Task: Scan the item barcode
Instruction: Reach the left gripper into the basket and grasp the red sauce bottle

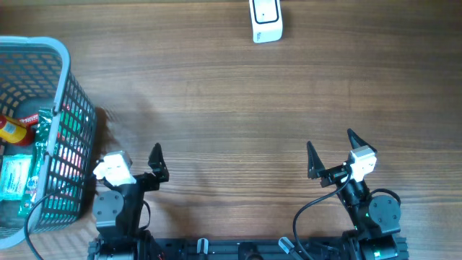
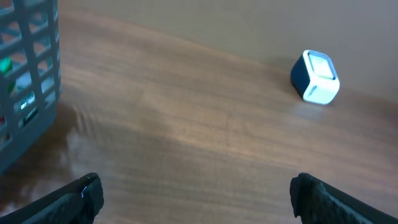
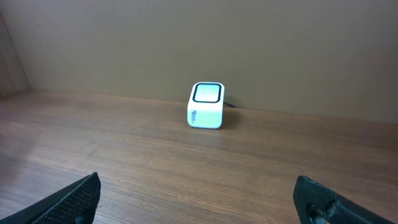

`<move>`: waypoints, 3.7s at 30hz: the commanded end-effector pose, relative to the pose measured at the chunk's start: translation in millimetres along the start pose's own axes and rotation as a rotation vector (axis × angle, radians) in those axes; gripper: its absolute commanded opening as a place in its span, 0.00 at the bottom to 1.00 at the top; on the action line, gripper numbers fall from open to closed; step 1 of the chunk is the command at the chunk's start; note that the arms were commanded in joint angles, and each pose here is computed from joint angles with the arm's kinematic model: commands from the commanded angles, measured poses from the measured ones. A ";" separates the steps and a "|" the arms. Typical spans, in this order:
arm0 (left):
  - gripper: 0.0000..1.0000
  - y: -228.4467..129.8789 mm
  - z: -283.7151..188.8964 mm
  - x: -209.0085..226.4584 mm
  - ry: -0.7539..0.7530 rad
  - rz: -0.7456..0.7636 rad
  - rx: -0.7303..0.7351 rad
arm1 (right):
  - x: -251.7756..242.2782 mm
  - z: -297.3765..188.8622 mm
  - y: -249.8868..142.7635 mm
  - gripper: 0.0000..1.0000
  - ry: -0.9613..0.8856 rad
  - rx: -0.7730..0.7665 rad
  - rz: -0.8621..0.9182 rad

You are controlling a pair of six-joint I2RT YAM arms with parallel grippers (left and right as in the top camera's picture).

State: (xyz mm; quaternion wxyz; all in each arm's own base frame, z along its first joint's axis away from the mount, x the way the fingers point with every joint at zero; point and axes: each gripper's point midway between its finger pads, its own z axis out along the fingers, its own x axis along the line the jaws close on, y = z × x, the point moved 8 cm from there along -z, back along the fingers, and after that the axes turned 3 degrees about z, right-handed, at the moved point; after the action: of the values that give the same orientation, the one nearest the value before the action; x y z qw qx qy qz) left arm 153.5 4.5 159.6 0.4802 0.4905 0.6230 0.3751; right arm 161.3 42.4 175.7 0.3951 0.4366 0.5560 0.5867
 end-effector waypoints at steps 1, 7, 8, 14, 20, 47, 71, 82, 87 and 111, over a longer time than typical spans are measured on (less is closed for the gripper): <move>1.00 -1.7 -0.9 -3.9 -0.047 -0.033 0.015 | 1.2 0.3 -1.0 1.00 0.011 0.003 -0.001; 1.00 -2.4 -0.7 -3.7 -0.046 -0.044 0.020 | 1.2 0.3 -0.8 1.00 0.011 0.003 -0.001; 1.00 -2.4 -0.8 -5.1 -0.061 -0.044 0.023 | 1.2 0.3 -1.0 1.00 0.011 0.003 -0.001; 1.00 27.0 -1.7 -22.2 -0.213 -0.024 -0.125 | 1.2 0.3 -1.0 1.00 0.011 0.003 -0.001; 1.00 48.1 7.3 -29.3 -0.236 -0.042 -0.068 | 1.2 0.3 -1.0 1.00 0.011 0.003 -0.001; 1.00 154.3 69.4 -87.5 -0.671 -0.090 0.233 | 1.2 0.3 -0.8 1.00 0.011 0.003 -0.002; 1.00 296.0 -4.6 -8.5 0.237 -0.281 -0.068 | 1.2 0.3 -1.0 1.00 0.011 0.003 -0.001; 1.00 276.7 -1.0 66.9 0.890 -0.356 -0.025 | 1.2 0.3 -1.0 1.00 0.011 0.003 -0.002; 1.00 258.5 16.3 122.1 0.928 -0.508 0.079 | 1.2 0.3 -1.0 1.00 0.011 0.003 -0.002; 0.90 164.5 114.8 285.0 1.024 -0.813 0.191 | 1.2 0.3 -1.0 1.00 0.011 0.003 -0.001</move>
State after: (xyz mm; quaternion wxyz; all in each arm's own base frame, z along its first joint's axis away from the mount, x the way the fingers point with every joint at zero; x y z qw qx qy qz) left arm 283.0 312.1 231.5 0.1824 0.0198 0.9362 0.2997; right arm 161.6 42.5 175.1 0.3940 0.4378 0.5571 0.5855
